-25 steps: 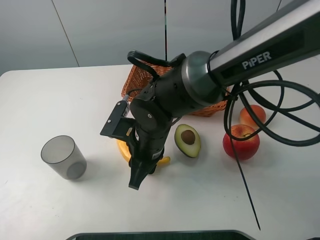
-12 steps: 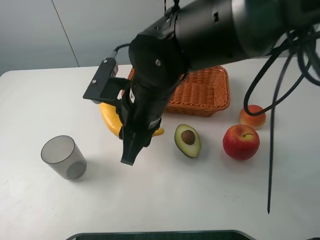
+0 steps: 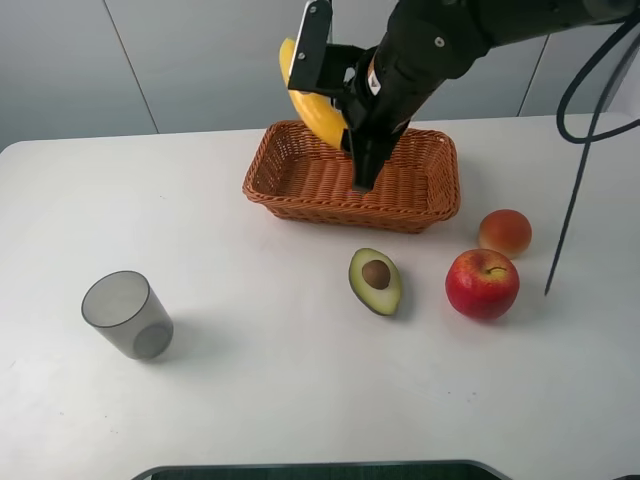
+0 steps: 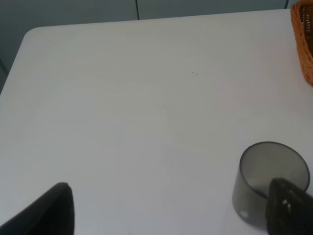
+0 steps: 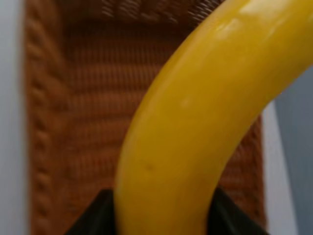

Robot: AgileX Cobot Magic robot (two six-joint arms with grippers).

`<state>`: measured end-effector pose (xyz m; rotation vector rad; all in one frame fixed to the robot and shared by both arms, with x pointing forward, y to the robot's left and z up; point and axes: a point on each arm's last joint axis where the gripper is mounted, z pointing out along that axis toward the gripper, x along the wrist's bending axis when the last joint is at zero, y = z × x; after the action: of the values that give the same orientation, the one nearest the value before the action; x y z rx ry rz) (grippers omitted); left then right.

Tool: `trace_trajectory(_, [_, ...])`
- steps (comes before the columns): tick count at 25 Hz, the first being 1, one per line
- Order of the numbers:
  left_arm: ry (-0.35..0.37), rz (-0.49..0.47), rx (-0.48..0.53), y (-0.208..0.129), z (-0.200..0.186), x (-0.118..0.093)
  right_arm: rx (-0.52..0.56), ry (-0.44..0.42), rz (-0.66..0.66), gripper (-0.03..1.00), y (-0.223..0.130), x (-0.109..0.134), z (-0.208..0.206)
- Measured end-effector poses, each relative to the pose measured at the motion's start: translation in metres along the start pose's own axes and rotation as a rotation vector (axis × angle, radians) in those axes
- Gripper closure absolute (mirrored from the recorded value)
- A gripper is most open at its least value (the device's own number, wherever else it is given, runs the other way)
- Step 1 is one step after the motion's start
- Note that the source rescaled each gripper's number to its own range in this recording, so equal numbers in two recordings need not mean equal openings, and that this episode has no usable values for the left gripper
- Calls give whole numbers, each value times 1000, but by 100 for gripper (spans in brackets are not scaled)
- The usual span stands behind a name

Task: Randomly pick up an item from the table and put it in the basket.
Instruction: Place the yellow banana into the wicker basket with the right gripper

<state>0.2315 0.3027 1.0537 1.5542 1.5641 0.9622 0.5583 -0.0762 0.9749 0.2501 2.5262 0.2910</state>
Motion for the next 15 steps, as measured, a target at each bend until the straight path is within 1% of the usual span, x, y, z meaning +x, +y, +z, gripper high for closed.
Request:
trace_trajectory(3, [0,0,0,0,0,0,42,-27,-27,97,-12,-7,16])
trace_trajectory(6, [0,0,0,0,0,0,70,-23,-24,97,-18,-6,27])
trace_trajectory(10, [0,0,0,0,0,0,63,-30,-32,97,-17,-7,28])
trace_trajectory(11, [0,0,0,0,0,0,62,-30,-32,94,-17,-7,28])
trace_trajectory(12, [0,0,0,0,0,0,62,-30,-31,85,-17,-7,28])
trace_trajectory(13, [0,0,0,0,0,0,64,-30,-30,74,-17,-7,28])
trace_trajectory(15, [0,0,0,0,0,0,66,-31,-22,47,-18,-7,27])
